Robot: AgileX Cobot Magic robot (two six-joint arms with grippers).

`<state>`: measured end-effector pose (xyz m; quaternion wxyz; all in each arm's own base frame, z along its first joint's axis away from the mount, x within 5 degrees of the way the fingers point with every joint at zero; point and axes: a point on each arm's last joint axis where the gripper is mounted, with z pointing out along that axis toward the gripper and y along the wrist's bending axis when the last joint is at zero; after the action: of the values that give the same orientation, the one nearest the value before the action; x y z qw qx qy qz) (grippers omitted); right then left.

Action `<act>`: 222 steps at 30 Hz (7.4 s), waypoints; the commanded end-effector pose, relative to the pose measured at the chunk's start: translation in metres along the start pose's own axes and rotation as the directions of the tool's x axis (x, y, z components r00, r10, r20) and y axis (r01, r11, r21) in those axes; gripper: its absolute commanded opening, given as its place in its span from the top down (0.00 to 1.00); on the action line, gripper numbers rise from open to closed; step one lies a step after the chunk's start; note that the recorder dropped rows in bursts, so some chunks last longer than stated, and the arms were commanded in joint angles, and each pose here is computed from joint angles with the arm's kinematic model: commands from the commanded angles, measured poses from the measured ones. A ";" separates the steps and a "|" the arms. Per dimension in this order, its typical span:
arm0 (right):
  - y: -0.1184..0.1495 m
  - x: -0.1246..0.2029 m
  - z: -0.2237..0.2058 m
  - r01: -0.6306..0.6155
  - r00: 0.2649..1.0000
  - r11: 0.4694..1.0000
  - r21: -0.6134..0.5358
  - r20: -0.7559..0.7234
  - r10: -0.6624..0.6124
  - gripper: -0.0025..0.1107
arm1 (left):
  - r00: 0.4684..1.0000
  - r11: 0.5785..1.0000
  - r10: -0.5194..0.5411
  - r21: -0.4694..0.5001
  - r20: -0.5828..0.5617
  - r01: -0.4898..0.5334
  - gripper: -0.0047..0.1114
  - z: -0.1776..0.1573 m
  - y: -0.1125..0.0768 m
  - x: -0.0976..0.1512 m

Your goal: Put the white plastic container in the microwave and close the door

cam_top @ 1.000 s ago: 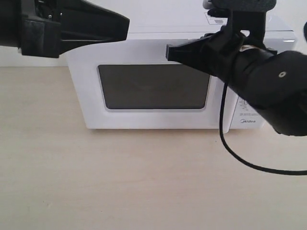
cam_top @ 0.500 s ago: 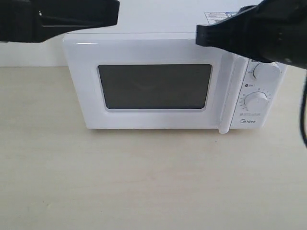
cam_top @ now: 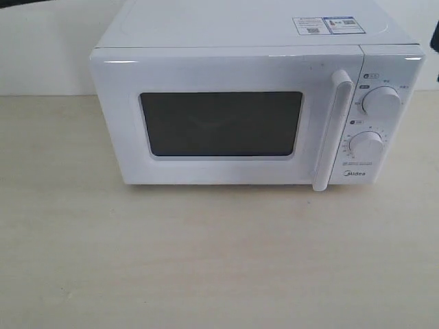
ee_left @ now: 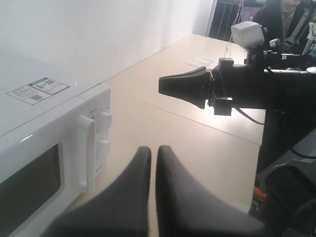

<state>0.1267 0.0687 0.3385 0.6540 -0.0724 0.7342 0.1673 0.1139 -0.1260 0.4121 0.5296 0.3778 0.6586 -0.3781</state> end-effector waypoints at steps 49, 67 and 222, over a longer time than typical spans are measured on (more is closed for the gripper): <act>-0.004 -0.003 -0.010 -0.016 0.999 1.000 -0.011 0.038 0.017 0.98 | 0.808 0.819 0.527 -0.410 0.263 -0.400 0.92 -0.167 -0.105 0.023; -0.004 -0.003 -0.010 -0.016 0.999 1.000 -0.009 0.038 0.017 0.98 | 0.948 0.484 0.252 -0.874 0.192 0.049 0.92 -0.156 -0.052 0.070; -0.049 0.085 -0.072 -0.098 0.994 0.974 0.206 0.062 0.087 0.98 | 0.980 0.426 -0.178 -0.890 0.090 0.159 0.92 -0.100 0.027 0.246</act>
<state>0.0635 0.0101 0.2545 0.6657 0.0378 0.7322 0.1389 0.0598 -0.0009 0.1836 0.6010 -0.0227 0.7986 -0.0234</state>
